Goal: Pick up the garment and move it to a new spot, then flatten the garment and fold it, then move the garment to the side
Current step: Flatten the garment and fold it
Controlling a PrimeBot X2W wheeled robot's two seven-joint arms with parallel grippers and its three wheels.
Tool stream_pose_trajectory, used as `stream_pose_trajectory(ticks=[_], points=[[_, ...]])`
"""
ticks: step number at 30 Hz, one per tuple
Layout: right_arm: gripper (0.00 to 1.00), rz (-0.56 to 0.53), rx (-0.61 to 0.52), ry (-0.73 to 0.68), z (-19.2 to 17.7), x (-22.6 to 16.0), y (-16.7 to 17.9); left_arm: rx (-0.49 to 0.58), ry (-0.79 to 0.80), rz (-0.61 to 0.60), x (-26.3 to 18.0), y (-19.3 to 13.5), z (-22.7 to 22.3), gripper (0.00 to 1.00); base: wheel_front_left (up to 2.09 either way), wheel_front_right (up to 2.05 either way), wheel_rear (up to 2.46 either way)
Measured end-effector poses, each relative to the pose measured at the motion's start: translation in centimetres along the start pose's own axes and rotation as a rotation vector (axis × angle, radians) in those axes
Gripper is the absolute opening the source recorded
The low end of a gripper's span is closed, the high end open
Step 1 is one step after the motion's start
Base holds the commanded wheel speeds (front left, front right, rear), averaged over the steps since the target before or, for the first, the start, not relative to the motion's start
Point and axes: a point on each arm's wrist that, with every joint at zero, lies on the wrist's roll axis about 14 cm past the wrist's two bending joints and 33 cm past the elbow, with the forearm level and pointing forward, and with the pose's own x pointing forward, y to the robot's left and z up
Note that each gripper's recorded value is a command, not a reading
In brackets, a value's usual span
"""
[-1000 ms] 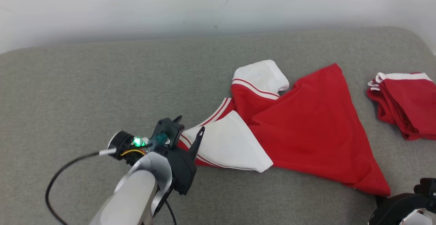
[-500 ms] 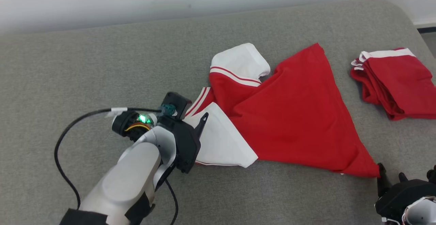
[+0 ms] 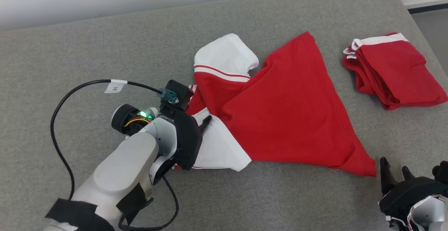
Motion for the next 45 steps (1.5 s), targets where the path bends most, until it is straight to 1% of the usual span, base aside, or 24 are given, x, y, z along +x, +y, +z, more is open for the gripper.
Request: stream_pose_trajectory(ticks=[3, 11, 12, 13, 14, 15, 16, 17, 18, 20, 21, 22, 25, 26, 28, 29, 33, 40, 45], points=[[1.00, -0.005, 0.003, -0.003, 0.0, 0.0, -0.2, -0.007, 0.015, -0.045, 0.3, -1.0, 0.0, 1.00, 0.00, 0.00, 0.00], [1.00, -0.004, -0.002, -0.001, 0.0, 0.2, 0.0, 0.020, 0.043, -0.071, 0.3, -0.9, -0.1, 1.00, 0.00, 0.00, 0.00], [1.00, -0.002, -0.003, -0.001, 0.0, 0.2, 0.0, 0.024, 0.045, -0.068, 0.3, -0.7, 0.0, 0.87, 0.00, 0.00, 0.00], [1.00, 0.000, -0.004, -0.002, 0.0, 0.2, 0.1, 0.023, 0.047, -0.065, 0.3, -0.5, 0.0, 0.87, 0.00, 0.00, 0.00], [1.00, 0.003, -0.004, -0.002, 0.0, 0.3, 0.2, 0.020, 0.051, -0.060, 0.3, -0.2, -0.1, 0.81, 0.00, 0.00, 0.00], [1.00, 0.005, -0.006, -0.001, 0.0, 0.3, 0.3, 0.014, 0.056, -0.053, 0.3, 0.1, -0.1, 0.82, 0.00, 0.00, 0.00], [1.00, 0.006, -0.006, 0.000, 0.0, 0.3, 0.3, 0.009, 0.062, -0.047, 0.3, 0.4, -0.2, 0.74, 0.00, 0.00, 0.00], [1.00, 0.007, -0.007, 0.002, -0.1, 0.3, 0.4, 0.002, 0.075, -0.043, 0.3, 0.6, -0.4, 0.74, 0.00, 0.00, 0.00], [1.00, 0.008, -0.007, 0.004, -0.1, 0.3, 0.4, -0.004, 0.088, -0.042, 0.4, 0.6, -0.6, 0.67, 0.00, 0.00, 0.00], [1.00, 0.010, -0.008, 0.004, -0.1, 0.3, 0.5, -0.016, 0.117, -0.051, 0.5, 0.4, -1.0, 0.66, 0.00, 0.00, 0.00], [1.00, 0.011, -0.007, 0.004, -0.1, 0.3, 0.5, -0.016, 0.121, -0.056, 0.6, 0.3, -1.0, 0.64, 0.00, 0.00, 0.00], [1.00, 0.012, -0.006, 0.004, -0.1, 0.4, 0.5, -0.024, 0.124, -0.063, 0.7, 0.1, -1.0, 0.52, 0.00, 0.00, 0.00], [1.00, 0.009, -0.005, 0.003, -0.1, 0.4, 0.5, -0.044, 0.133, -0.078, 0.8, -0.3, -1.2, 0.47, 0.00, 0.00, 0.00], [1.00, 0.008, -0.005, 0.002, 0.0, 0.4, 0.5, -0.047, 0.138, -0.084, 0.8, -0.4, -1.3, 0.41, 0.00, 0.00, 0.00], [1.00, 0.007, -0.004, -0.002, 0.1, 0.5, 0.4, -0.042, 0.140, -0.093, 0.7, -0.7, -1.3, 0.21, 0.00, 0.00, 0.00], [1.00, 0.005, -0.003, -0.003, 0.1, 0.5, 0.4, -0.042, 0.137, -0.101, 0.6, -1.0, -1.3, 0.00, 0.00, 0.00, 0.00], [1.00, 0.012, -0.012, -0.008, 0.4, 0.7, 0.8, -0.041, 0.087, -0.118, 0.0, -1.5, -0.5, 0.00, 0.00, 0.00, 0.00], [1.00, 0.047, -0.032, -0.010, 0.8, 0.9, 2.2, -0.045, -0.122, -0.077, -2.3, -0.3, 2.0, 0.00, 0.00, 0.00, 0.00], [1.00, 0.072, -0.042, -0.012, 1.0, 0.7, 3.0, -0.051, -0.281, -0.019, -4.7, 1.0, 3.5, 0.00, 0.00, 0.00, 0.00]])
